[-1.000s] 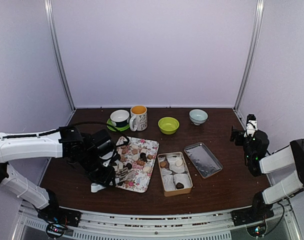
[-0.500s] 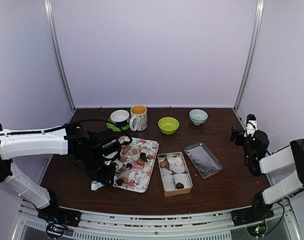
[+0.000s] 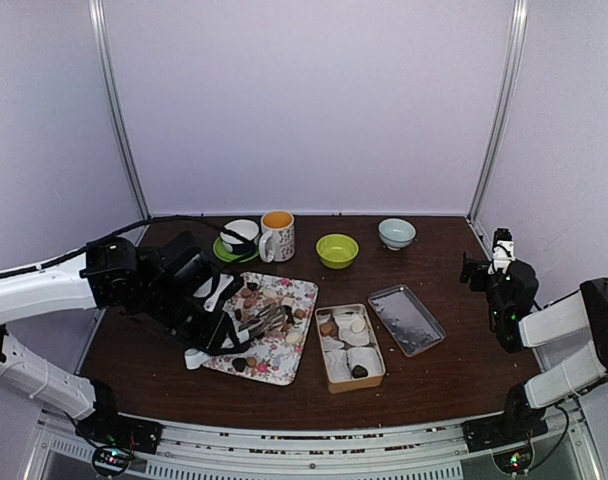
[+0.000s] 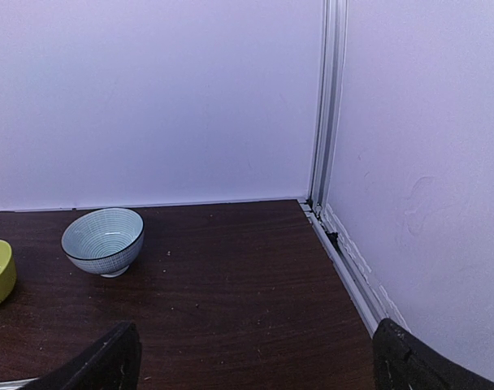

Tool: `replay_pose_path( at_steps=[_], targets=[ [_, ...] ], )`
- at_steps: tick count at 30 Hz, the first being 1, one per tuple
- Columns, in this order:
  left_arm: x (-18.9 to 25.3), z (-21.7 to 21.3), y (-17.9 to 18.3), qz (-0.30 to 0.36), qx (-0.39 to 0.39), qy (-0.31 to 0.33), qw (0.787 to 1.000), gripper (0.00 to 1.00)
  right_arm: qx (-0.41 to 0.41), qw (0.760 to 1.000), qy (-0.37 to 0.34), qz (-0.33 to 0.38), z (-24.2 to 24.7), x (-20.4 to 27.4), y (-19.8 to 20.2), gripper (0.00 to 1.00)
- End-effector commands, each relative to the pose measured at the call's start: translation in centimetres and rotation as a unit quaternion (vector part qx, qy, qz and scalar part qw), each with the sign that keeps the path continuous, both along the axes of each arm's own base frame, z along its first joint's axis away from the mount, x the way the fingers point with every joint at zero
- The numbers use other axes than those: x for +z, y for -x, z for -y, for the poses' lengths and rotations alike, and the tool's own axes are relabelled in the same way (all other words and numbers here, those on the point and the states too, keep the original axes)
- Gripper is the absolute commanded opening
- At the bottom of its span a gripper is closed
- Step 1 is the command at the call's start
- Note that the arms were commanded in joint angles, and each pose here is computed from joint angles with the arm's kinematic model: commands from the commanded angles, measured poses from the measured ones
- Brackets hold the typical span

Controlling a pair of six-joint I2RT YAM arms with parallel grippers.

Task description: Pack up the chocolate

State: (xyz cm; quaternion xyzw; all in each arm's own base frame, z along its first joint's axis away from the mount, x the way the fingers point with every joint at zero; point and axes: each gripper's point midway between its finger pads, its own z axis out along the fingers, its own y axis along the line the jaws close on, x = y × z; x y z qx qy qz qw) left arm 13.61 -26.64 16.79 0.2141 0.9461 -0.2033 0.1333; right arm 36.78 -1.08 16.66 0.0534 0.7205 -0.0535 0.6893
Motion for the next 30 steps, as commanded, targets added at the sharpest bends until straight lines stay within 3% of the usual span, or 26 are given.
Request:
replay_pose_path(
  at_steps=[1, 9, 30],
  targets=[
    [3.2, 5.0, 0.7, 0.025, -0.065, 0.11, 0.991, 0.29, -0.011, 1.0, -0.004, 0.01, 0.5, 0.7, -0.3, 1.0],
    [1.9, 8.7, 2.5, 0.003, -0.13, 0.108, 0.986, 0.29, -0.011, 1.0, -0.004, 0.01, 0.5, 0.7, -0.3, 1.0],
    [-0.7, 10.5, 2.7, -0.018, -0.145, 0.079, 0.986, 0.33, -0.011, 1.0, -0.005, 0.01, 0.5, 0.6, -0.3, 1.0]
  ],
)
